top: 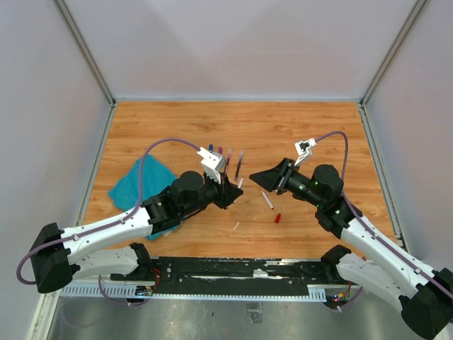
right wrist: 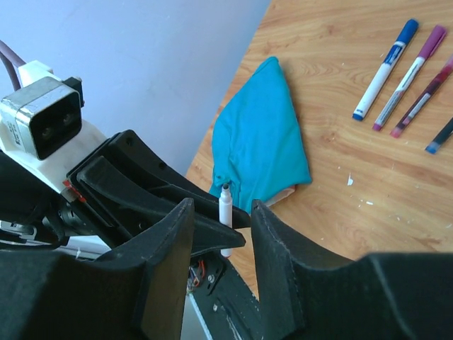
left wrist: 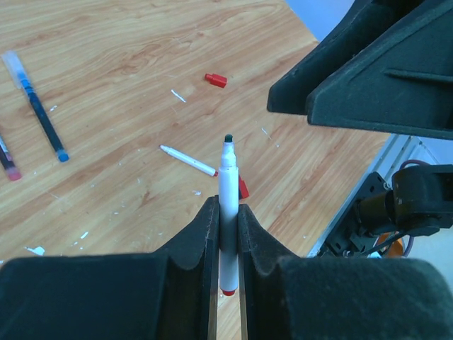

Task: Insert the pens into the pen caps
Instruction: Adjust the pen.

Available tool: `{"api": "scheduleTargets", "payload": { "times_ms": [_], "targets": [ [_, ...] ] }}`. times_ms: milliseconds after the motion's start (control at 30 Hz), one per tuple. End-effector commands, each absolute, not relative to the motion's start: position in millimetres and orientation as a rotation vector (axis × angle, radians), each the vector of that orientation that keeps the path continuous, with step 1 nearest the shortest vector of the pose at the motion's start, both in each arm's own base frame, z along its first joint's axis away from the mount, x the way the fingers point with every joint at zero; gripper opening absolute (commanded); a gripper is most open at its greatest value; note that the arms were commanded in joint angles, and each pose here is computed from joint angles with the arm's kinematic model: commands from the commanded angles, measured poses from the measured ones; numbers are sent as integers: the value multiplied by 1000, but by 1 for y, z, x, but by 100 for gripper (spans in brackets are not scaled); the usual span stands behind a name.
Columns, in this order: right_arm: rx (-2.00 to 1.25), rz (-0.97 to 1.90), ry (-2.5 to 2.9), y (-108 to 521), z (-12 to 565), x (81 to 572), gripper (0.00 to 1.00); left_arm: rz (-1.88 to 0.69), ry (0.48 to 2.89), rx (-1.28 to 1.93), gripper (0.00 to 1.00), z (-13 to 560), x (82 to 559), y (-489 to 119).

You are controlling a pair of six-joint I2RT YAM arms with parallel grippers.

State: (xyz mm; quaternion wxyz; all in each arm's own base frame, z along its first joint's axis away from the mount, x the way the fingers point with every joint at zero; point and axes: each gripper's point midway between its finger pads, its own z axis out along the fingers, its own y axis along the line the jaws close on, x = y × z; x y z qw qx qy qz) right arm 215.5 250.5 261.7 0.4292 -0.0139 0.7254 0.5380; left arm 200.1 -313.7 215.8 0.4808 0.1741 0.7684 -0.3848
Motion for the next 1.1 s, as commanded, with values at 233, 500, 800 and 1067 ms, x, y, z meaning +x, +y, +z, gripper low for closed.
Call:
{"api": "scheduleTargets", "payload": {
  "times_ms": [233, 500, 800, 1067],
  "targets": [
    [-107, 1475, 1841, 269, 266, 204, 38, -988, 1800, 434, 1, 236, 199, -324],
    [-142, 1478, 1875, 282, 259, 199, 37, -980, 1808, 438, 1, 232, 199, -324],
    [-149, 1464, 1889, 287, 256, 201, 32, -986, 1810, 447, 0, 231, 198, -326],
    [-173, 1473, 1917, 297, 249, 200, 28, -994, 1808, 454, 0, 229, 197, -327]
  ]
}}
